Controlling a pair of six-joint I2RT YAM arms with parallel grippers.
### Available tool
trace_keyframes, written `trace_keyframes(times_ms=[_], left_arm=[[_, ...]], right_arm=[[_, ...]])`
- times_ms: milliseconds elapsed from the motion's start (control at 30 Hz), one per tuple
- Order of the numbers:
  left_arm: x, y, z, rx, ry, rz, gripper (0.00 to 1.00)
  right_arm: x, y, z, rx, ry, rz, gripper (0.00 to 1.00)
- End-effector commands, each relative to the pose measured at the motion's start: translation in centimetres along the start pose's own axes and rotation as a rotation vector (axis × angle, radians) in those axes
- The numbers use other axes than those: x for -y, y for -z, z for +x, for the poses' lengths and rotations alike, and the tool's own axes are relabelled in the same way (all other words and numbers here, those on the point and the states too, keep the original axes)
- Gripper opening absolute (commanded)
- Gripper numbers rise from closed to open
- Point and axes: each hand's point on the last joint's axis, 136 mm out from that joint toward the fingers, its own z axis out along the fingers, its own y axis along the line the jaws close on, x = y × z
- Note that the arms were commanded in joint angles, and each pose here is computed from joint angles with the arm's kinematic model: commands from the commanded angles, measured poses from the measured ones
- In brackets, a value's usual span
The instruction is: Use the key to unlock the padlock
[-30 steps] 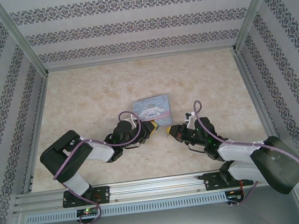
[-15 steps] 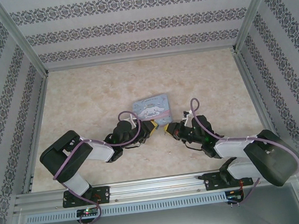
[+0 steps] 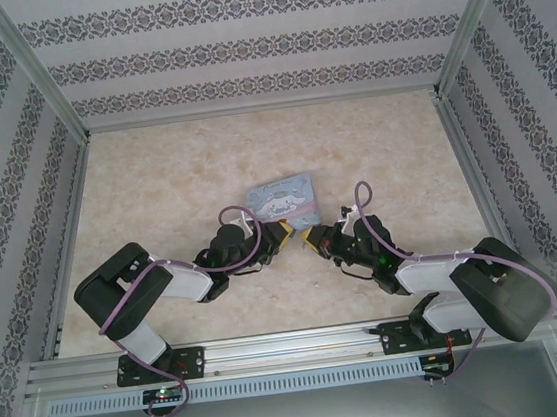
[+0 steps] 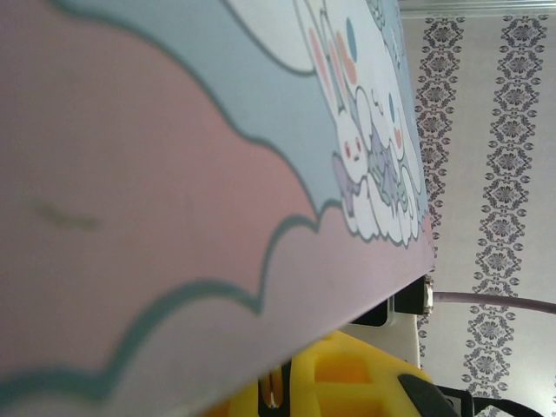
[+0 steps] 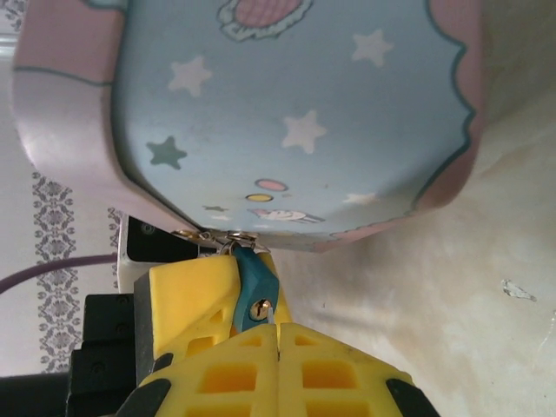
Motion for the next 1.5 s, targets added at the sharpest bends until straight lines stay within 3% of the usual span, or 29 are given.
trace_keyframes(times_ms=[0,1467], left_arm=[[3.3,0.2,-0.9,0.033,-0.007,0.115,0.0],[2.5,0.2,-1.0,0.045,-0.017,0.09,0.0]], right_arm=[[-0.8,-0.4,-0.4,0.03,-0.019,-0.025,0.0],[-2.3,-1.1,0.0,0.029,-0.023,-0.062,0.0]])
